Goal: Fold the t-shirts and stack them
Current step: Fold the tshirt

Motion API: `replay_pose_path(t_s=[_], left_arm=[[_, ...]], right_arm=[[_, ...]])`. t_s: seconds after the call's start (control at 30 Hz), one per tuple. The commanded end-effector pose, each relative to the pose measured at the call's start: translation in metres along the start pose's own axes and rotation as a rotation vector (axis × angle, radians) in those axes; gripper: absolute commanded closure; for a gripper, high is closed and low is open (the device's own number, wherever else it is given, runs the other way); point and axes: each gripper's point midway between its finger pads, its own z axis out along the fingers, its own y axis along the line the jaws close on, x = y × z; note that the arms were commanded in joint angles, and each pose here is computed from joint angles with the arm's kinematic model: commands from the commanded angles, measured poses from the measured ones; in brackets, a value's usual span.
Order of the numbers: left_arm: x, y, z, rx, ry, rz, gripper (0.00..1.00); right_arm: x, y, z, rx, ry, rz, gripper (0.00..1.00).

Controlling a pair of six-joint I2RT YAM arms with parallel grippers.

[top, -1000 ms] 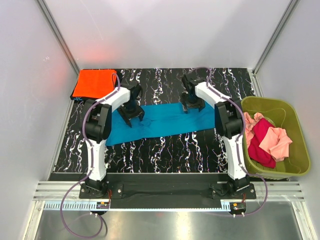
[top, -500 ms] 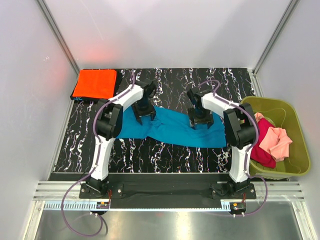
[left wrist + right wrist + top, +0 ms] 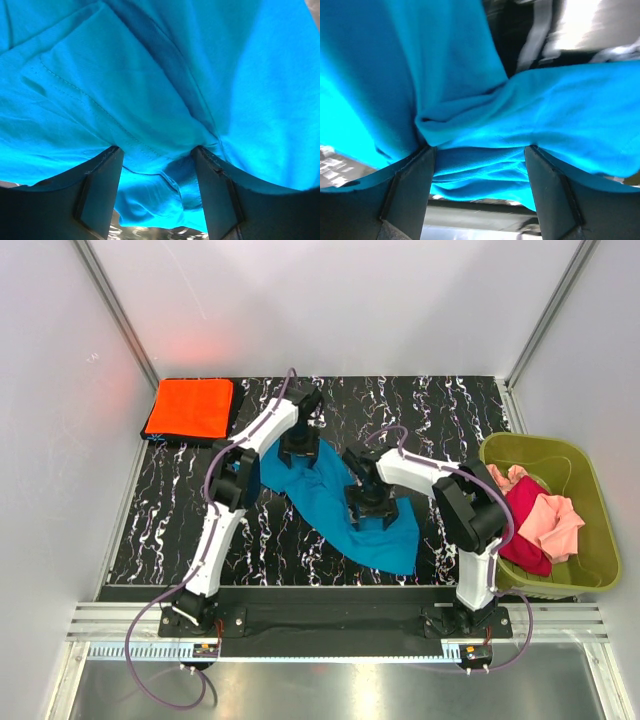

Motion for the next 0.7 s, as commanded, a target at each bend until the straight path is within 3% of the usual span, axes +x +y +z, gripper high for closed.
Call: replay_pose_path(t_s=[0.0,0.17,0.33,0.5,0.67], left_arm=[[-0.042,0.018,0.023,0.030,-0.114,0.098,0.36],[-0.093,0.033,0.011,0.171,-0.247,0.074,0.32],[-0.137,0.048,0.006,0.416,-0.348,-0.066,0.32],[-0.149,0.040,-0.002,0.492,-0.382,-0.054,0.32],[-0.139,0.022,-0.021,0.475,-0.394,-0.029,0.32]], right_arm=[[-0.005,0.048,-0.001,-0.191,0.029,0.082,0.21],[-0.020,0.083,-0.008,-0.323,0.073,0.158,0.20],[-0.027,0.107,-0.016,-0.436,0.145,0.290,0.19],[-0.020,0.082,-0.010,-0.473,0.138,0.451,0.18],[-0.013,0.069,-0.017,-0.452,0.111,0.337,0.19]])
